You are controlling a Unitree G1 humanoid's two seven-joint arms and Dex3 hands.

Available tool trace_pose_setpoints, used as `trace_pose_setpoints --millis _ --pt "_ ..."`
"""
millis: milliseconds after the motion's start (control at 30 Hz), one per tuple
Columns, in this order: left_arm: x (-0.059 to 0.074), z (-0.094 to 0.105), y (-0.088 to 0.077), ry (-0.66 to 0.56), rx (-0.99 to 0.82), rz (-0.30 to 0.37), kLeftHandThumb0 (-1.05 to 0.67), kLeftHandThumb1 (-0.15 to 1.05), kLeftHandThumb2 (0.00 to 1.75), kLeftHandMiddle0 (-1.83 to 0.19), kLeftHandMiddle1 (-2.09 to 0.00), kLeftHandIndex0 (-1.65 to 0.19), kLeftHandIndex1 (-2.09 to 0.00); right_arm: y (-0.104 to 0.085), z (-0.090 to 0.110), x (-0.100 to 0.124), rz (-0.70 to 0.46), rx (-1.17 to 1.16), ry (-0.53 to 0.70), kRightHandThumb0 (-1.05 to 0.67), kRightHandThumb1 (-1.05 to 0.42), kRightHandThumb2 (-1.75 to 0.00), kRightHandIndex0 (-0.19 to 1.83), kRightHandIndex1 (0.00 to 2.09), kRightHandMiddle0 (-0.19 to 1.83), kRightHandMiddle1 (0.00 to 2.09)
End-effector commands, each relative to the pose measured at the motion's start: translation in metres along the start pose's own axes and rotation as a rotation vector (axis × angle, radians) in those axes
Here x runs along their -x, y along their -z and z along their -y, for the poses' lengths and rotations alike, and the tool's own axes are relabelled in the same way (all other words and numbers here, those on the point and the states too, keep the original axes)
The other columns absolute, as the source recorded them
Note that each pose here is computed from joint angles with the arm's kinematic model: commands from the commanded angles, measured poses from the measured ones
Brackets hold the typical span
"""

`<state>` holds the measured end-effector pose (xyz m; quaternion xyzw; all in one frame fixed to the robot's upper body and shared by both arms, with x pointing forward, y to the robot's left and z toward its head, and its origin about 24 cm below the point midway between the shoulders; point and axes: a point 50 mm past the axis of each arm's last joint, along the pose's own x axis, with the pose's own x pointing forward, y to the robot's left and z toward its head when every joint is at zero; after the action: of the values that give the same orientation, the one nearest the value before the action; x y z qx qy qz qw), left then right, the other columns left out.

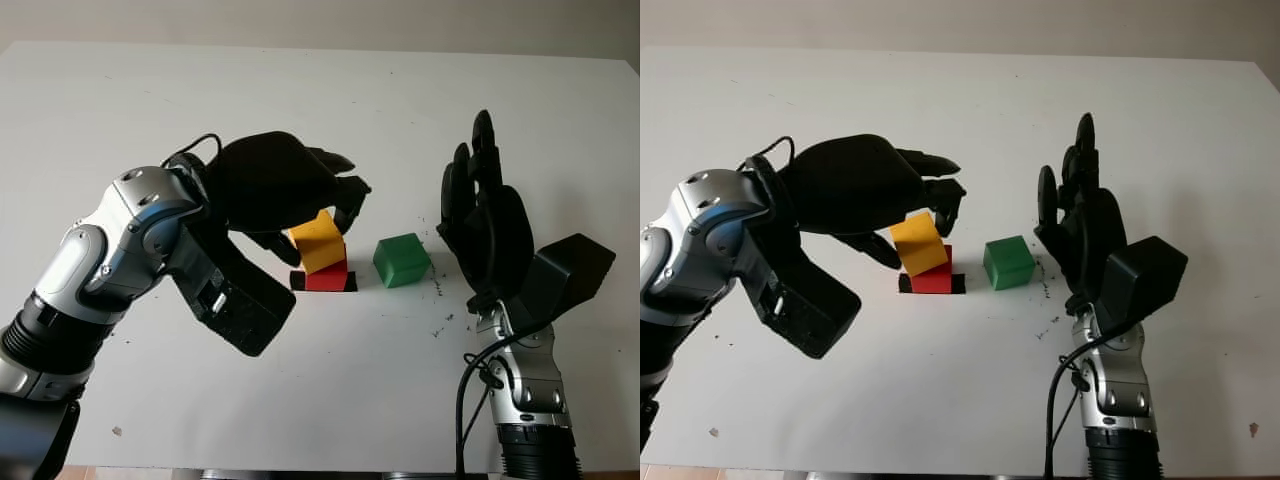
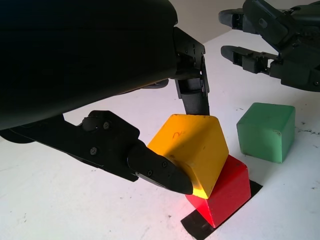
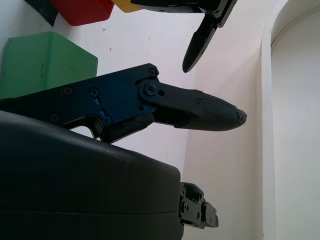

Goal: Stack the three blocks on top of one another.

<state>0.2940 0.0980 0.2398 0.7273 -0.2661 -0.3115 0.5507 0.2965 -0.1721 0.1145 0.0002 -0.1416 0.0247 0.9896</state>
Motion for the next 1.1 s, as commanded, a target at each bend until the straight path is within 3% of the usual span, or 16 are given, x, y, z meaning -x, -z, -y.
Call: trace_pose_setpoints --millis 0,100,367,700,900,1067 --pt "-0.001 0.004 -0.002 0.015 0.014 0.015 -0.31 0.97 0.05 -0.13 -0.05 -0.31 -1.18 0.000 0.001 0.002 0.008 0.001 0.002 -0.68 -1.05 -0.62 -0.19 0.00 -0.19 0.00" --pt "-0.002 0.004 -0.003 0.013 0.023 0.028 -0.45 0.91 0.05 -0.09 -0.05 -0.26 -0.96 0.000 0.001 0.002 0.007 0.005 0.002 -0.68 -1.05 -0.62 -0.19 0.00 -0.19 0.00" --pt "-0.001 0.003 -0.004 0.017 0.058 0.059 -0.49 0.92 0.05 0.00 -0.05 -0.22 -0.52 0.000 0.000 0.002 0.007 0.001 0.011 -0.68 -1.05 -0.62 -0.19 0.00 -0.19 0.00" --pt "0.000 0.003 -0.004 0.037 0.045 0.057 -0.49 0.89 0.05 0.06 -0.04 -0.13 -0.23 0.000 0.000 0.003 0.004 -0.012 0.011 -0.69 -1.05 -0.60 -0.19 0.00 -0.19 0.00" --pt "0.009 -0.001 0.005 -0.050 0.079 0.007 -0.59 0.89 0.06 0.17 -0.01 0.12 -0.05 0.000 0.001 0.003 0.001 0.000 0.005 -0.71 -1.05 -0.59 -0.19 0.00 -0.19 0.00" --pt "0.023 -0.011 0.026 -0.184 0.255 -0.097 -0.79 0.99 0.09 0.19 0.00 0.19 0.00 -0.004 0.003 0.002 -0.004 0.011 0.003 -0.73 -1.05 -0.59 -0.19 0.00 -0.19 0.00"
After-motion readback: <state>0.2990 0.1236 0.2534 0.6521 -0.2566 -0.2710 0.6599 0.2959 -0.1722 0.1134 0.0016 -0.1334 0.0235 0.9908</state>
